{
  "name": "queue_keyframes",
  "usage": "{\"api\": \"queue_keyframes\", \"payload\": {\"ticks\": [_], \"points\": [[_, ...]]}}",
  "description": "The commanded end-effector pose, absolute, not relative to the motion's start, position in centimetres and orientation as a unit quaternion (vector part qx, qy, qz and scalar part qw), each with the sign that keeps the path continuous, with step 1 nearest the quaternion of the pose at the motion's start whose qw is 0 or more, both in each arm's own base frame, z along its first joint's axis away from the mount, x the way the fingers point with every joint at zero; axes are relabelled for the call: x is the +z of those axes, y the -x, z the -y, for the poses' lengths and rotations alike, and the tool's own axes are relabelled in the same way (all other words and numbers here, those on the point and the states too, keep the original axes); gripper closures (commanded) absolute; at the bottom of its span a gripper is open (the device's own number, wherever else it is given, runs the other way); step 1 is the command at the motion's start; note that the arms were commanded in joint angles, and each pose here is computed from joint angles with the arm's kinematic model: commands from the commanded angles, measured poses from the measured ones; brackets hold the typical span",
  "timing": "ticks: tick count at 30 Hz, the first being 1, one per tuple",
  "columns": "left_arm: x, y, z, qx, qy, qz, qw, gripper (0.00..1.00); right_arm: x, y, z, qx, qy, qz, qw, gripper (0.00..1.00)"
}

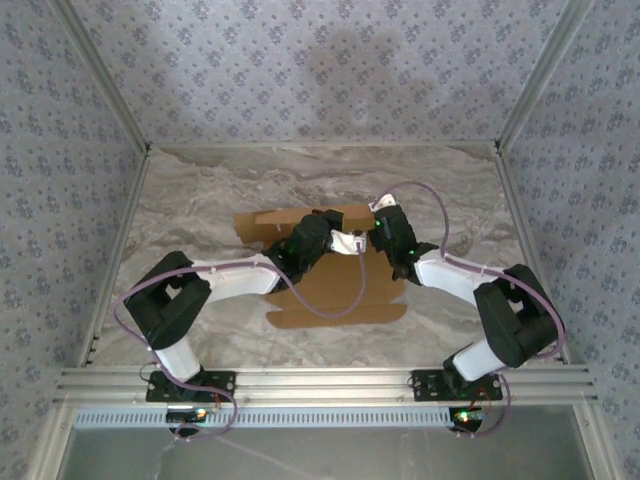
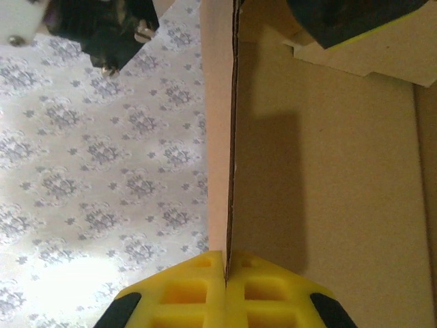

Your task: Fold the paper box

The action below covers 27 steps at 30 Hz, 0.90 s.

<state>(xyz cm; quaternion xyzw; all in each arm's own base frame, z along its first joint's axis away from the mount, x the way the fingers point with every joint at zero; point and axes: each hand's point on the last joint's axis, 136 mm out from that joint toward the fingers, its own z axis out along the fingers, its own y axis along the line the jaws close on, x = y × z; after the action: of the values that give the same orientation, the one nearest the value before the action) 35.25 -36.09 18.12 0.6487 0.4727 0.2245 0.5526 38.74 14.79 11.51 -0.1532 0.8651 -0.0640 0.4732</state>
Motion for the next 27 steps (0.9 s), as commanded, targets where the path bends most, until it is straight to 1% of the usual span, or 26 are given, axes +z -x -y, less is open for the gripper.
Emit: {"api": "queue_keyframes", "payload": {"ticks": [1,5,8,11,19,23,27], "points": [[16.5,-31.2,39.0,0.137,-0.697,-0.466,0.528,1.00,13.7,-39.9,-17.7,-0.007,0.171,-0.841,0.512,0.72],[15.6,-31.8,38.1,0.162,-0.702,-0.466,0.514,1.00,14.3,-38.4,-19.2,0.068,0.235,-0.819,0.520,0.64],[16.0,-32.4,37.3,0.167,-0.687,-0.484,0.516,1.00,14.5,-37.3,-19.8,0.119,0.266,-0.808,0.513,0.61],[16.3,-32.7,36.6,0.166,-0.686,-0.489,0.513,1.00,14.1,-36.3,-20.1,0.146,0.287,-0.804,0.499,0.59],[17.0,-32.5,35.7,0.153,-0.680,-0.504,0.510,1.00,12.1,-34.7,-19.6,0.166,0.290,-0.816,0.472,0.53],[17.0,-32.4,35.6,0.153,-0.680,-0.503,0.511,1.00,11.4,-34.5,-18.5,0.167,0.262,-0.825,0.473,0.53],[17.2,-32.3,35.6,0.149,-0.679,-0.504,0.513,1.00,11.4,-34.8,-17.9,0.160,0.239,-0.820,0.496,0.54]]}}
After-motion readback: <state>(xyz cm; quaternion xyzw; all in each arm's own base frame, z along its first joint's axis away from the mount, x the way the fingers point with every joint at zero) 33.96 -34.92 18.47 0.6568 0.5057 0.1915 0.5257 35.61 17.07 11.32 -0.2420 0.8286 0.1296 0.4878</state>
